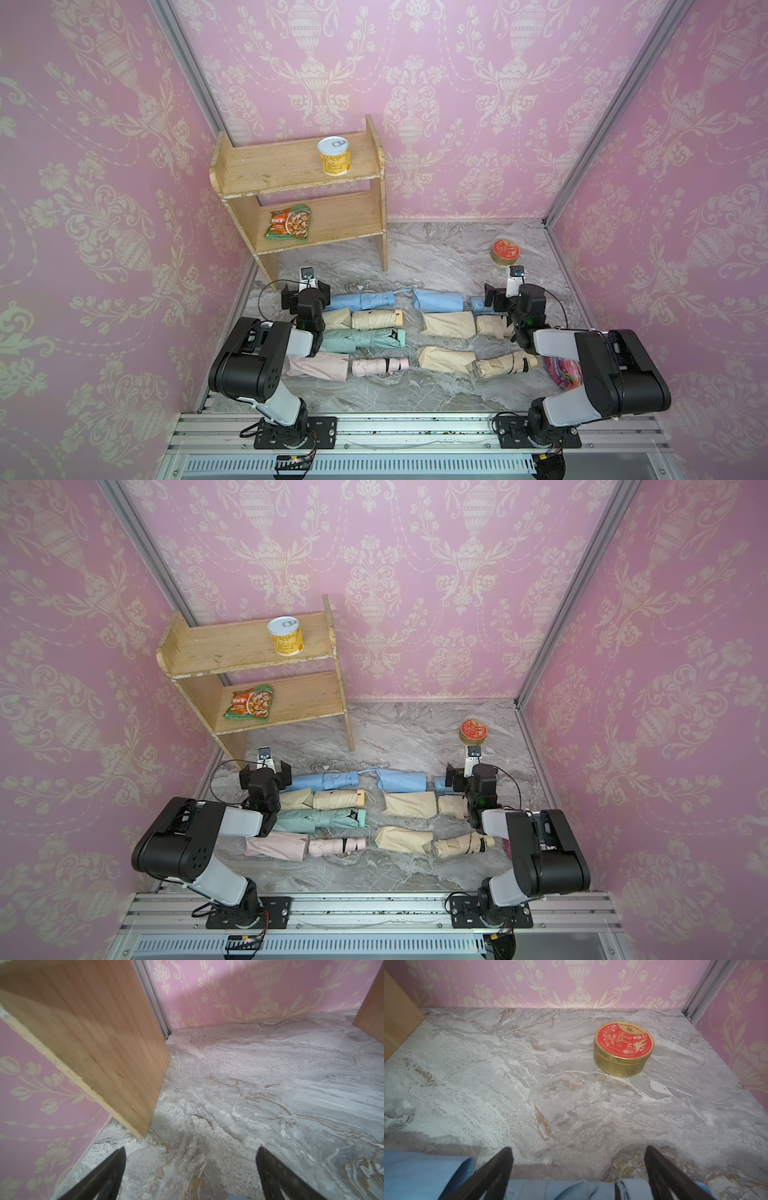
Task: Take umbrellas out of sleeves
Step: Reset both arms
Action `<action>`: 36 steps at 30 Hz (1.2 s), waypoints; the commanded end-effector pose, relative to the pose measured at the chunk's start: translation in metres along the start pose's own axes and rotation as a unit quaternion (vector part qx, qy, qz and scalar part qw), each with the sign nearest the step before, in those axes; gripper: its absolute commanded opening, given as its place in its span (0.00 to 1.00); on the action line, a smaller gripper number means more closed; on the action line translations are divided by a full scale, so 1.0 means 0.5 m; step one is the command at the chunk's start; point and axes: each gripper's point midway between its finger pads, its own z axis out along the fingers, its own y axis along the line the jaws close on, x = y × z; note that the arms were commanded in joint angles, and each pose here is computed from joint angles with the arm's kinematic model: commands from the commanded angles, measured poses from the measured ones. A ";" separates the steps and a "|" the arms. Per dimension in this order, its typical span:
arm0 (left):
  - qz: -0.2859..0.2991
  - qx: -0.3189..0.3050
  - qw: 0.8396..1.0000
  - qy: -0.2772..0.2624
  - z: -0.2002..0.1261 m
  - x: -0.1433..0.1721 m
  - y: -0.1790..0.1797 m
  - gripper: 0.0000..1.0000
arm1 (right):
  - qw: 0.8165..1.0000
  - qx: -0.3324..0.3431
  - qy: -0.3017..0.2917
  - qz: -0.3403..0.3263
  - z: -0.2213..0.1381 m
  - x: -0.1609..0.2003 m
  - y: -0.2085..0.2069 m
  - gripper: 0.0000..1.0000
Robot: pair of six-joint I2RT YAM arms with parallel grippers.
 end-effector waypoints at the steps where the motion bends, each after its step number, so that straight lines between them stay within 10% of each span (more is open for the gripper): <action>1: -0.020 0.032 0.999 0.010 0.008 -0.003 -0.011 0.99 | 1.000 -0.005 -0.002 0.004 0.003 0.000 0.001 1.00; 20: -0.062 0.120 0.991 0.002 0.004 0.027 -0.030 0.99 | 1.000 -0.005 -0.003 0.004 0.003 -0.002 0.001 1.00; 36: -0.082 0.058 0.995 -0.005 0.011 0.027 0.013 0.99 | 1.000 -0.005 -0.003 0.004 0.003 -0.002 0.001 1.00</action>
